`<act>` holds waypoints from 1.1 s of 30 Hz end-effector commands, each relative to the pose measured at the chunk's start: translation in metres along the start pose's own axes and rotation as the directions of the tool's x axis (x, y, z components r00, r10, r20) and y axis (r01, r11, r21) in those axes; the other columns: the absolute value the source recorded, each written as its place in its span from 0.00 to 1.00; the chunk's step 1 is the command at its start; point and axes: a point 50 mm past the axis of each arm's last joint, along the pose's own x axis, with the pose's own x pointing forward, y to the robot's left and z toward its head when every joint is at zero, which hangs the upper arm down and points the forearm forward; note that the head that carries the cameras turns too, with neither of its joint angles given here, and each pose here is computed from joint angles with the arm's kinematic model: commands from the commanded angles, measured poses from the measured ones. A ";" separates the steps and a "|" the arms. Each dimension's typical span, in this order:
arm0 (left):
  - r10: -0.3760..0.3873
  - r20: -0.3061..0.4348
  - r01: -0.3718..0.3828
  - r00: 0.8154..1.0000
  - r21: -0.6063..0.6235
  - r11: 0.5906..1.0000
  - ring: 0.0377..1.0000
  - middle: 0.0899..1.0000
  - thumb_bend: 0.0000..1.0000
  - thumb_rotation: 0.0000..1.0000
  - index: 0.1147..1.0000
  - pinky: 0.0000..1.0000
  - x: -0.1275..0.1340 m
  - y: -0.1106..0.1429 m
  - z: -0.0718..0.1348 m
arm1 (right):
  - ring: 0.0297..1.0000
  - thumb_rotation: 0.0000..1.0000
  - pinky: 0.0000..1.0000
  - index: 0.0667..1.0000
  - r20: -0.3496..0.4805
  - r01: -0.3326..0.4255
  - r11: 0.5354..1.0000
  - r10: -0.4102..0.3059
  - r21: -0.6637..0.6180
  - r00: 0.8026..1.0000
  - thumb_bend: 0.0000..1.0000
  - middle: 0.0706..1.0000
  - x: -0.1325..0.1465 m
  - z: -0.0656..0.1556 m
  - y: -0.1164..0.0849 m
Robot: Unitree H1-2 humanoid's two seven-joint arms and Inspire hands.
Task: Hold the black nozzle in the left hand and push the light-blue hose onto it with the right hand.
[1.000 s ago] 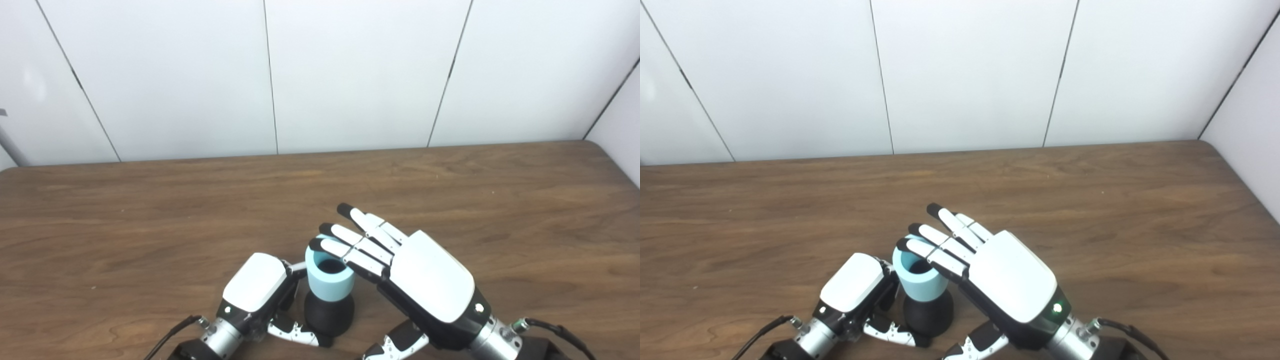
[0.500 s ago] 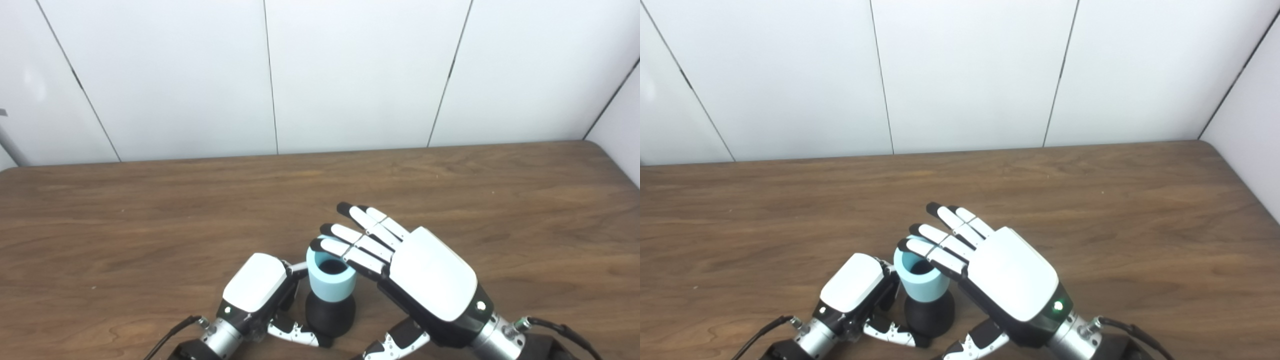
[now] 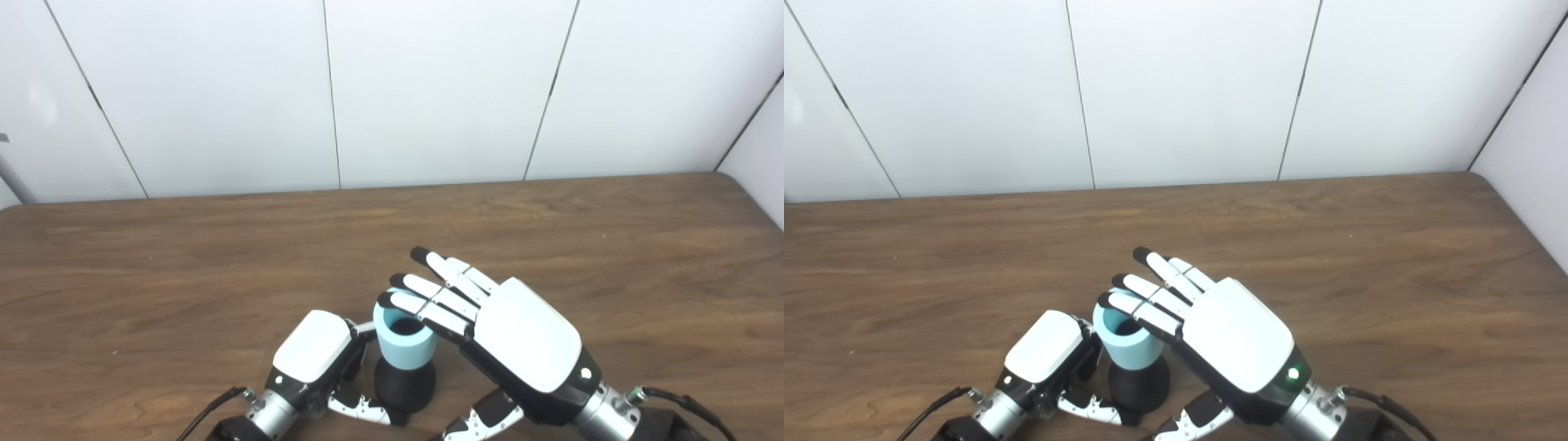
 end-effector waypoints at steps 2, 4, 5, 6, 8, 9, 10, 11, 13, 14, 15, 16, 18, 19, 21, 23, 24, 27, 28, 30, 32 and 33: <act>-0.063 -0.017 0.063 0.998 -0.007 0.998 0.61 0.62 1.00 0.46 0.61 0.61 -0.011 -0.013 -0.002 | 1.00 0.79 0.98 0.88 -0.036 -0.130 0.991 0.128 -0.028 0.991 0.95 0.94 -0.008 -0.005 0.013; -0.063 -0.017 0.063 0.998 -0.008 0.998 0.61 0.62 1.00 0.46 0.61 0.61 -0.012 -0.013 -0.002 | 1.00 0.80 0.97 0.90 -0.048 -0.141 0.990 0.139 -0.030 0.989 0.95 0.95 -0.009 -0.005 0.016; -0.064 -0.018 0.064 0.998 -0.007 0.998 0.61 0.62 1.00 0.46 0.61 0.61 -0.011 -0.013 -0.002 | 1.00 0.80 0.97 0.90 -0.052 -0.146 0.989 0.144 -0.033 0.988 0.94 0.95 -0.009 -0.005 0.017; -0.066 -0.018 0.066 0.998 -0.006 0.998 0.61 0.62 1.00 0.46 0.61 0.61 -0.011 -0.013 -0.002 | 1.00 0.81 0.96 0.90 -0.056 -0.150 0.988 0.148 -0.034 0.987 0.94 0.95 -0.009 -0.005 0.018; -0.068 -0.019 0.067 0.998 -0.006 0.998 0.61 0.62 1.00 0.47 0.61 0.61 -0.011 -0.012 -0.002 | 1.00 0.81 0.94 0.91 -0.061 -0.161 0.986 0.159 -0.032 0.985 0.94 0.96 -0.009 -0.005 0.019; -0.067 -0.020 0.067 0.998 -0.007 0.998 0.61 0.62 1.00 0.47 0.61 0.61 -0.011 -0.013 -0.002 | 1.00 0.81 0.94 0.91 -0.062 -0.163 0.986 0.161 -0.030 0.985 0.93 0.96 -0.009 -0.005 0.020; -0.068 -0.020 0.068 0.997 -0.008 0.998 0.61 0.62 1.00 0.46 0.61 0.61 -0.011 -0.013 -0.002 | 1.00 0.81 0.93 0.91 -0.064 -0.169 0.985 0.166 -0.030 0.984 0.93 0.96 -0.009 -0.005 0.021; -0.068 -0.020 0.068 0.997 -0.009 0.998 0.61 0.62 1.00 0.46 0.61 0.61 -0.011 -0.013 -0.002 | 1.00 0.81 0.93 0.91 -0.065 -0.172 0.985 0.170 -0.030 0.983 0.93 0.97 -0.009 -0.005 0.021; -0.069 -0.019 0.069 0.997 -0.006 0.998 0.61 0.62 1.00 0.46 0.61 0.61 -0.011 -0.012 -0.002 | 1.00 0.83 0.94 0.94 -0.076 -0.196 0.980 0.192 -0.040 0.978 0.93 0.98 -0.009 -0.006 0.023; -0.069 -0.019 0.069 0.997 -0.004 0.998 0.61 0.62 1.00 0.46 0.61 0.61 -0.011 -0.012 -0.002 | 1.00 0.84 0.94 0.94 -0.080 -0.203 0.978 0.199 -0.045 0.977 0.93 0.99 -0.010 -0.006 0.023; -0.070 -0.020 0.070 0.997 -0.004 0.998 0.61 0.62 1.00 0.46 0.61 0.61 -0.011 -0.012 -0.002 | 1.00 0.84 0.94 0.95 -0.085 -0.210 0.977 0.206 -0.047 0.975 0.93 0.99 -0.010 -0.006 0.024; -0.070 -0.020 0.070 0.997 -0.004 0.998 0.61 0.62 1.00 0.46 0.61 0.61 -0.011 -0.012 -0.002 | 1.00 0.84 0.94 0.95 -0.088 -0.215 0.976 0.210 -0.048 0.974 0.94 0.99 -0.010 -0.006 0.024; -0.070 -0.021 0.070 0.997 -0.003 0.998 0.61 0.62 1.00 0.46 0.61 0.61 -0.011 -0.012 -0.002 | 1.00 0.85 0.93 0.95 -0.092 -0.223 0.974 0.218 -0.047 0.972 0.93 0.99 -0.011 -0.006 0.025; -0.069 -0.020 0.069 0.997 -0.002 0.998 0.61 0.62 1.00 0.47 0.61 0.61 -0.011 -0.012 -0.002 | 1.00 0.85 0.92 0.96 -0.094 -0.225 0.973 0.220 -0.047 0.971 0.93 1.00 -0.011 -0.006 0.026; -0.071 -0.021 0.071 0.997 -0.003 0.997 0.61 0.62 1.00 0.46 0.61 0.61 -0.011 -0.012 -0.002 | 1.00 0.85 0.93 0.96 -0.096 -0.229 0.972 0.224 -0.045 0.970 0.93 1.00 -0.011 -0.006 0.026; -0.072 -0.021 0.072 0.997 -0.004 0.997 0.61 0.62 1.00 0.46 0.61 0.62 -0.011 -0.012 -0.003 | 1.00 0.84 0.93 0.96 -0.096 -0.225 0.973 0.220 -0.045 0.971 0.93 1.00 -0.012 -0.005 0.026; -0.073 -0.020 0.073 0.997 -0.004 0.997 0.61 0.62 1.00 0.46 0.61 0.62 -0.011 -0.012 -0.003 | 1.00 0.83 0.93 0.96 -0.096 -0.222 0.974 0.217 -0.043 0.971 0.93 1.00 -0.012 -0.005 0.026; -0.068 -0.018 0.068 0.998 -0.004 0.998 0.61 0.62 1.00 0.46 0.61 0.61 -0.011 -0.012 -0.003 | 1.00 0.82 0.93 0.95 -0.094 -0.197 0.980 0.193 -0.028 0.977 0.93 0.99 -0.012 -0.005 0.026; -0.067 -0.017 0.067 0.998 -0.003 0.998 0.61 0.62 1.00 0.47 0.61 0.61 -0.011 -0.012 -0.003 | 1.00 0.82 0.93 0.95 -0.093 -0.190 0.981 0.187 -0.027 0.978 0.93 0.99 -0.012 -0.005 0.026; -0.069 -0.019 0.069 0.997 -0.003 0.998 0.61 0.62 1.00 0.47 0.61 0.62 -0.011 -0.013 -0.003 | 1.00 0.81 0.94 0.95 -0.088 -0.180 0.984 0.177 -0.019 0.980 0.92 0.99 -0.012 -0.005 0.025; -0.070 -0.021 0.070 0.997 -0.004 0.998 0.61 0.62 1.00 0.46 0.61 0.62 -0.011 -0.013 -0.003 | 1.00 0.81 0.96 0.95 -0.085 -0.176 0.984 0.175 -0.015 0.981 0.92 1.00 -0.012 -0.005 0.025; -0.069 -0.022 0.069 0.997 -0.005 0.998 0.61 0.62 1.00 0.46 0.61 0.62 -0.011 -0.013 -0.002 | 1.00 0.80 0.96 0.95 -0.082 -0.175 0.984 0.173 -0.015 0.981 0.92 0.99 -0.012 -0.005 0.025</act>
